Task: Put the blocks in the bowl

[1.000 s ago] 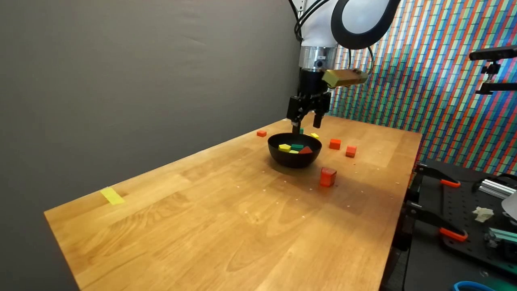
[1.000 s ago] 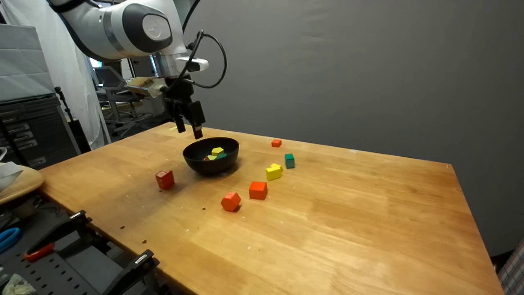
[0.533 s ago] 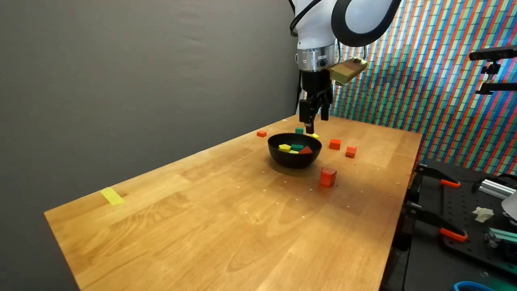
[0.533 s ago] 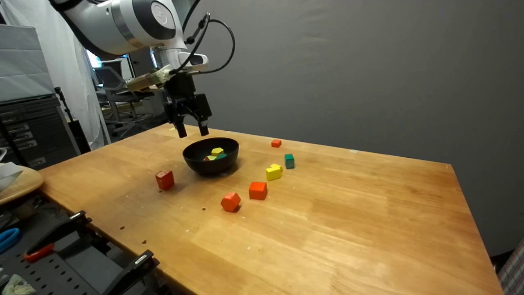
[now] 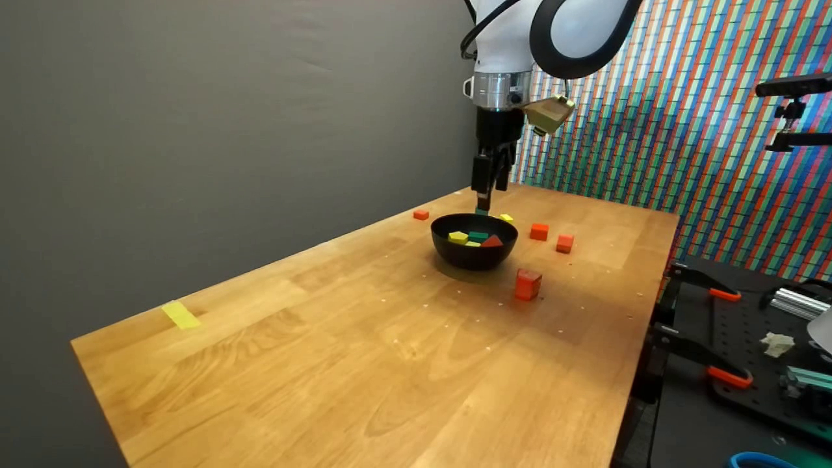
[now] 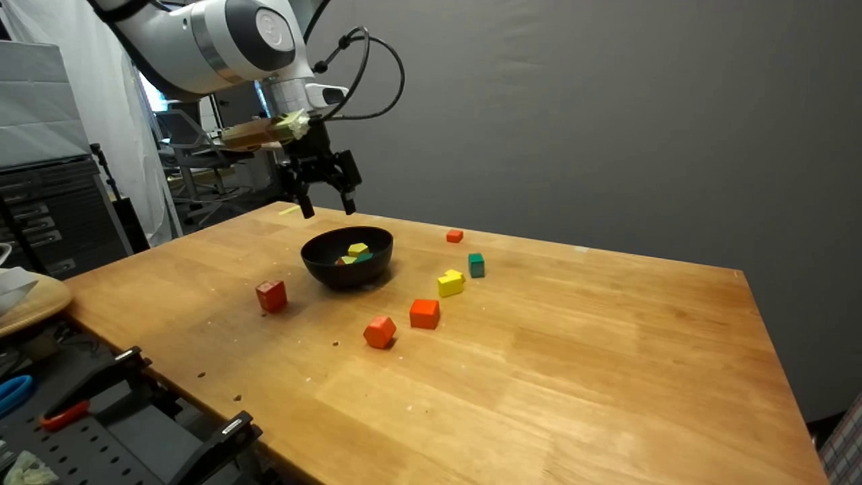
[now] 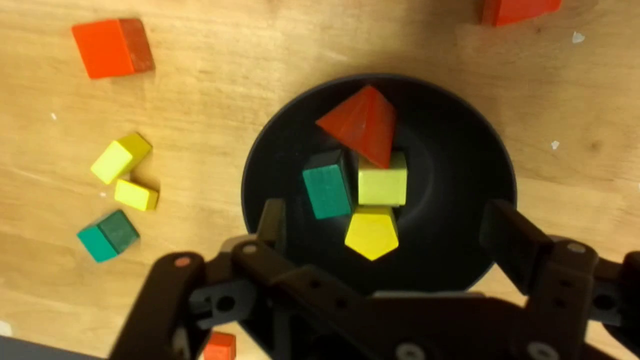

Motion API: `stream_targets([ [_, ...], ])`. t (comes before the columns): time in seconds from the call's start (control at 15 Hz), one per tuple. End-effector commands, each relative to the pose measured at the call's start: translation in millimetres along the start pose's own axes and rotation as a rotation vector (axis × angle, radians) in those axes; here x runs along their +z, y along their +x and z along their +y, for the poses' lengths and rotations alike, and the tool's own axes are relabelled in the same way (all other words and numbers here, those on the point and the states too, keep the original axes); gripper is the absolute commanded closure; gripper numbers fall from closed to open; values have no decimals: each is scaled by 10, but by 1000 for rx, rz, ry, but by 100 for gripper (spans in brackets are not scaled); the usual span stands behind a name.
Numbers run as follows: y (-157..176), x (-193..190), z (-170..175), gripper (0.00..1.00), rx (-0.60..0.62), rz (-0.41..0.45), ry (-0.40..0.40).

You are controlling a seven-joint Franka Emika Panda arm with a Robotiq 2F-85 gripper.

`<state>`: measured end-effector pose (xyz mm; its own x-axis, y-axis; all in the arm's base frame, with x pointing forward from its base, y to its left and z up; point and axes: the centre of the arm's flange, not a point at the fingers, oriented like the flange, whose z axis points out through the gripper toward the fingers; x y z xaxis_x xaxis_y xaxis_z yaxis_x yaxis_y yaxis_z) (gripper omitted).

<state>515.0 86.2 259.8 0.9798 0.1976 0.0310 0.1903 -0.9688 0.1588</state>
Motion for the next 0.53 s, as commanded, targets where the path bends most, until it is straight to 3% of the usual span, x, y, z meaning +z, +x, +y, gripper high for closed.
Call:
stream_targets([
  [0.0, 483, 10, 425, 0, -40, 38, 31],
  [0.27, 1054, 269, 780, 0, 16, 0, 4],
  [0.47, 1488, 523, 831, 0, 36, -22, -4],
])
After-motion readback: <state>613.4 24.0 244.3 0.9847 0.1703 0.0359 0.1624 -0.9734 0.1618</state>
